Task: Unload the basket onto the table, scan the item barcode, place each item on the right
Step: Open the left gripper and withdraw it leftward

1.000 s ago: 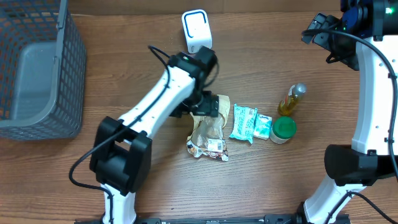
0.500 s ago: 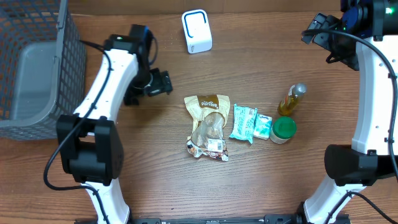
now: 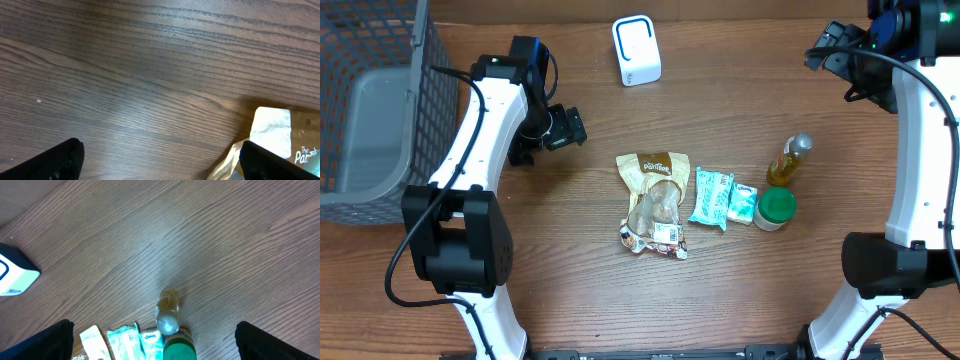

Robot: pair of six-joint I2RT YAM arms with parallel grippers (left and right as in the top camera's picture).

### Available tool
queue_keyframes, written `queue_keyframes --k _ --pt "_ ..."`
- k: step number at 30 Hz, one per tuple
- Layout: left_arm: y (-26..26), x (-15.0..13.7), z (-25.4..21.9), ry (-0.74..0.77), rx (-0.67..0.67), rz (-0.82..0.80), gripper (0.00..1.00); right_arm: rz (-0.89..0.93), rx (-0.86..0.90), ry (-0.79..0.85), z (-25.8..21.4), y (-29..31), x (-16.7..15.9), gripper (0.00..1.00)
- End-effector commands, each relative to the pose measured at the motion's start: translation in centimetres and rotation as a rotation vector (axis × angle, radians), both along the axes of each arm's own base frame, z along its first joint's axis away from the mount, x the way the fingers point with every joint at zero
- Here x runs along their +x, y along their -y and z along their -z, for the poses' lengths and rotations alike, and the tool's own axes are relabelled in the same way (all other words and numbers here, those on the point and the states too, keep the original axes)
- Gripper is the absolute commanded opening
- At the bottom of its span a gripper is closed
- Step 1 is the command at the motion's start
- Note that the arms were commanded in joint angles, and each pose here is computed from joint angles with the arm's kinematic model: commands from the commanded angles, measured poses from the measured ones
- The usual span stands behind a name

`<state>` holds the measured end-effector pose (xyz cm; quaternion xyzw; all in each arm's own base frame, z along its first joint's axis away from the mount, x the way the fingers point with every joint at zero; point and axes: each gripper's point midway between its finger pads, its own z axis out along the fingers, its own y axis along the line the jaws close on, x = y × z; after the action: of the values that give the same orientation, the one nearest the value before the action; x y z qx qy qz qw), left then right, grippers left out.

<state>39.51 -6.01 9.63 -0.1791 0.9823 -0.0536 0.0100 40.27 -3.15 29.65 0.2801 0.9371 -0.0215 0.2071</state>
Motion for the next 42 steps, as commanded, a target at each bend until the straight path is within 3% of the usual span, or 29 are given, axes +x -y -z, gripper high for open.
queue_keyframes --k 1,19,31,42 --pt "-0.1 0.5 -1.8 0.053 -0.003 -0.006 1.0 0.003 -0.004 0.032 -1.1 0.2 -0.2 1.0" --pt "-0.1 0.6 -1.8 0.053 -0.003 -0.006 1.0 -0.01 -0.004 0.057 -2.0 -0.3 -0.7 1.0" --pt "-0.1 0.6 -1.8 0.053 -0.003 -0.006 1.0 -0.065 0.0 0.207 -6.8 -2.5 -1.5 1.0" --pt "-0.1 0.6 -1.8 0.053 -0.003 -0.006 1.0 -0.126 0.013 0.344 -11.6 -4.4 -5.3 1.0"
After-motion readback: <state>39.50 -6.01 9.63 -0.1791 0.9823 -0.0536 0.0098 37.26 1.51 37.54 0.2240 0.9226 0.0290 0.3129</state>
